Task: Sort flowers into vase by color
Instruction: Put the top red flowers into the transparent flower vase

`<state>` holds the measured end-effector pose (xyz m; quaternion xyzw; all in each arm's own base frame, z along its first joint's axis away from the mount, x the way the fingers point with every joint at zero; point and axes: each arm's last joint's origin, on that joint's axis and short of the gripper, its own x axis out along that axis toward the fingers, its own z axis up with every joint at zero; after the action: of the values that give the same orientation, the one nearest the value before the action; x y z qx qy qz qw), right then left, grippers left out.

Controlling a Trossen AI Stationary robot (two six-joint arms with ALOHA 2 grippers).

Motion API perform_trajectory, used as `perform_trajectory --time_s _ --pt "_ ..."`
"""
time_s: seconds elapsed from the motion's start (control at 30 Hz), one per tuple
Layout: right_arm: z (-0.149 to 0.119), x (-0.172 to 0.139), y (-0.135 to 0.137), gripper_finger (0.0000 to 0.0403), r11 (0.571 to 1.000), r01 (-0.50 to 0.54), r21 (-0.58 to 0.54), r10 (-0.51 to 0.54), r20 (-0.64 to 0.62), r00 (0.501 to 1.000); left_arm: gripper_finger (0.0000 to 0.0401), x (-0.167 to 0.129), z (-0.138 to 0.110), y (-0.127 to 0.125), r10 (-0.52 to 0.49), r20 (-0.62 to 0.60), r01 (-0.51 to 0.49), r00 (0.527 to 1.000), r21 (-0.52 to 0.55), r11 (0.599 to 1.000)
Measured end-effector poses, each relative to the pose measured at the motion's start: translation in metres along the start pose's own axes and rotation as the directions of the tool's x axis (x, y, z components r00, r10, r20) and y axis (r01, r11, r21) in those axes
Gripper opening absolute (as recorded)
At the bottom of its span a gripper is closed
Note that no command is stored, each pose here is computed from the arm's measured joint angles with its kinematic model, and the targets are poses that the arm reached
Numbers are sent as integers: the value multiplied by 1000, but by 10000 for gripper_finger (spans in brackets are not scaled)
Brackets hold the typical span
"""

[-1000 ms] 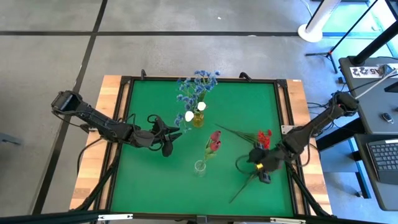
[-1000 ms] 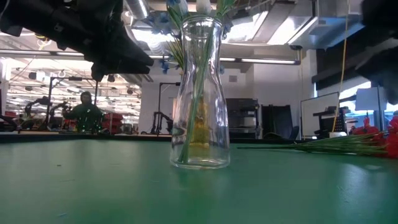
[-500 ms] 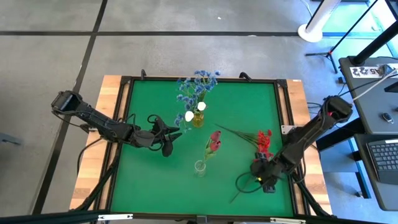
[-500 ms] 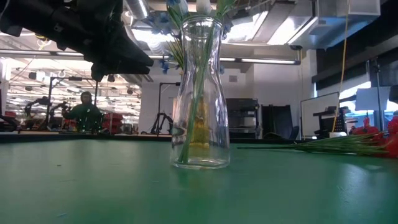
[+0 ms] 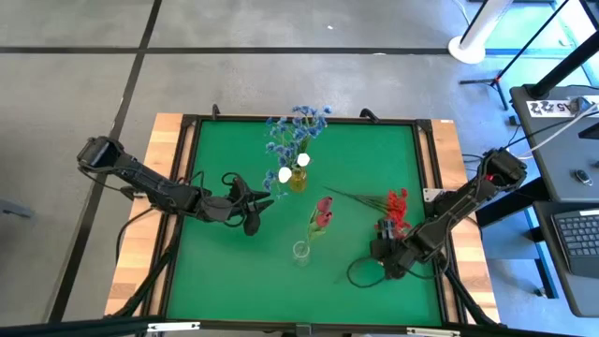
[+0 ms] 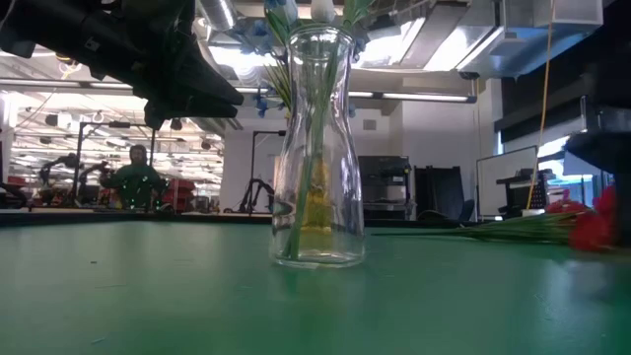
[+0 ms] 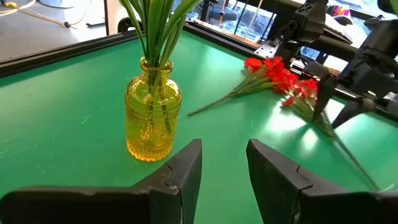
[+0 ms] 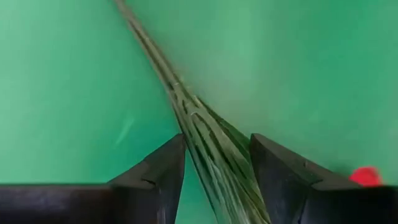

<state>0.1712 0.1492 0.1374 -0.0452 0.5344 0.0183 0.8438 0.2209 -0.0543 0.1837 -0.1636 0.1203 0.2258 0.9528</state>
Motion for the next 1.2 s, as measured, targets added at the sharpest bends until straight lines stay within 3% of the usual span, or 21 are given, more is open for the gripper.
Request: perform_trajectory --time_s 0.27,0.63,0.93,1.03,1.2 --pt "35 4 -35 181 985 170 36 -173 87 981 124 0 0 0 0 0 0 1000 0 1000" --pt "62 -11 -55 182 987 158 -36 -159 -17 987 124 0 -1 0 -11 -11 11 1000 2 1000" --pt "55 -33 -65 182 943 331 7 -322 -212 923 124 0 -1 0 -14 -14 14 1000 3 1000" --pt "53 -34 -70 182 924 380 32 -362 -240 901 124 0 -1 0 -15 -14 15 1000 3 1000" --pt "53 -31 -88 182 916 382 120 -351 -219 910 124 0 -1 0 -18 -16 18 1000 2 1000"
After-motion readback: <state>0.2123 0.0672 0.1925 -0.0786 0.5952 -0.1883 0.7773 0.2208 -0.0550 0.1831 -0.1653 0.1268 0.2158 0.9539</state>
